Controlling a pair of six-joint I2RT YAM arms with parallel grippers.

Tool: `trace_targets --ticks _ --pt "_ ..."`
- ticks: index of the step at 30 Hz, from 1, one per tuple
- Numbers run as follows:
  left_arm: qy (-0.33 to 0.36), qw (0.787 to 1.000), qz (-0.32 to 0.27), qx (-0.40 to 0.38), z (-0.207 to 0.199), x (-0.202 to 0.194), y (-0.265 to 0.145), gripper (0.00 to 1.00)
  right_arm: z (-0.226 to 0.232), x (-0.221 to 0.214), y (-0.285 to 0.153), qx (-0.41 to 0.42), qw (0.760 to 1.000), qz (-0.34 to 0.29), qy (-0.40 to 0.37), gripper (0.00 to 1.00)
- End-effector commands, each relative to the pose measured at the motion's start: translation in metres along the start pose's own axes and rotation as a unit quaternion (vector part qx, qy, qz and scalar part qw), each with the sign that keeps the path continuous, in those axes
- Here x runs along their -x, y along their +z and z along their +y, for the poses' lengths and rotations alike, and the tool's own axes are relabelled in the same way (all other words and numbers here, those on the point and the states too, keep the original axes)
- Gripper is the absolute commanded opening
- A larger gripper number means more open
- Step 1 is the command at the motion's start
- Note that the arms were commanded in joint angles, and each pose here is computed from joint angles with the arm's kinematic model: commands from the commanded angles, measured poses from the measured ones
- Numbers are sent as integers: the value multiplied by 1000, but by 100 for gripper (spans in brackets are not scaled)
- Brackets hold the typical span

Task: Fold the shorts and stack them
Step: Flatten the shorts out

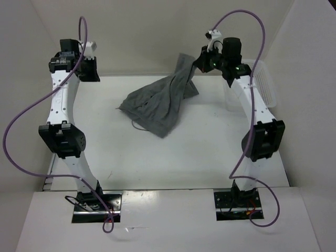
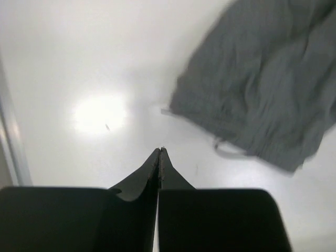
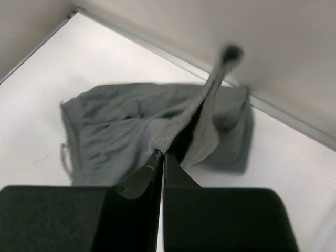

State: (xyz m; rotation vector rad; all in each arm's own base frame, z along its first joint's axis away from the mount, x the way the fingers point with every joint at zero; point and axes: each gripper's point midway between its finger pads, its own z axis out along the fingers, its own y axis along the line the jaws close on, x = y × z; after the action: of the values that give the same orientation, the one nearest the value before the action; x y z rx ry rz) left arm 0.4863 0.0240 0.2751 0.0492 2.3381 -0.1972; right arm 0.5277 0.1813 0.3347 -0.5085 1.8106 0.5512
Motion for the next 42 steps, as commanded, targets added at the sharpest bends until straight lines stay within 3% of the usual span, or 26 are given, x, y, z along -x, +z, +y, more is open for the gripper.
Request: trace_targets --ticks 1,2,3,5,6,8,9,16,22,26,30,36,38,39,41,42 --pt "-17 988 152 -31 -27 -90 16 0 31 -71 -25 60 995 73 27 0" --pt "-10 987 157 -44 -38 -100 24 5 35 -91 -30 60 993 92 45 0" --pt "2 978 194 -74 -65 -136 28 19 46 -119 -39 68 989 116 63 0" --pt "35 977 186 -96 -93 -153 39 38 51 -140 -47 61 985 132 89 0" --pt "70 969 205 -122 -128 -184 37 48 52 -146 -53 56 985 134 89 0" --pt "123 972 159 -122 -155 -185 46 55 44 -146 -55 33 988 130 77 0" --pt "162 965 151 -141 -188 -194 43 59 42 -146 -55 27 988 131 77 0" --pt "289 954 63 -55 -259 -199 83 68 36 -143 -52 12 990 122 70 0" --pt "319 947 35 -22 -280 -218 108 75 27 -161 -57 -2 988 136 67 0" --pt "326 945 40 -12 -281 -232 127 76 10 -157 -63 -23 989 124 80 0" --pt "326 942 59 -50 -295 -243 134 76 -2 -154 -66 -36 989 116 89 0" --pt "332 940 68 -24 -282 -259 149 72 -5 -165 -70 -45 987 125 95 0" --pt "335 937 87 -39 -282 -271 148 67 -6 -163 -70 -45 987 121 93 0" --pt "337 935 99 -44 -281 -279 149 55 -6 -167 -70 -45 987 125 95 0" --pt "339 933 112 -54 -282 -287 150 41 -6 -165 -69 -45 987 120 93 0" --pt "342 930 126 -54 -278 -297 151 25 -8 -165 -69 -51 987 121 92 0"
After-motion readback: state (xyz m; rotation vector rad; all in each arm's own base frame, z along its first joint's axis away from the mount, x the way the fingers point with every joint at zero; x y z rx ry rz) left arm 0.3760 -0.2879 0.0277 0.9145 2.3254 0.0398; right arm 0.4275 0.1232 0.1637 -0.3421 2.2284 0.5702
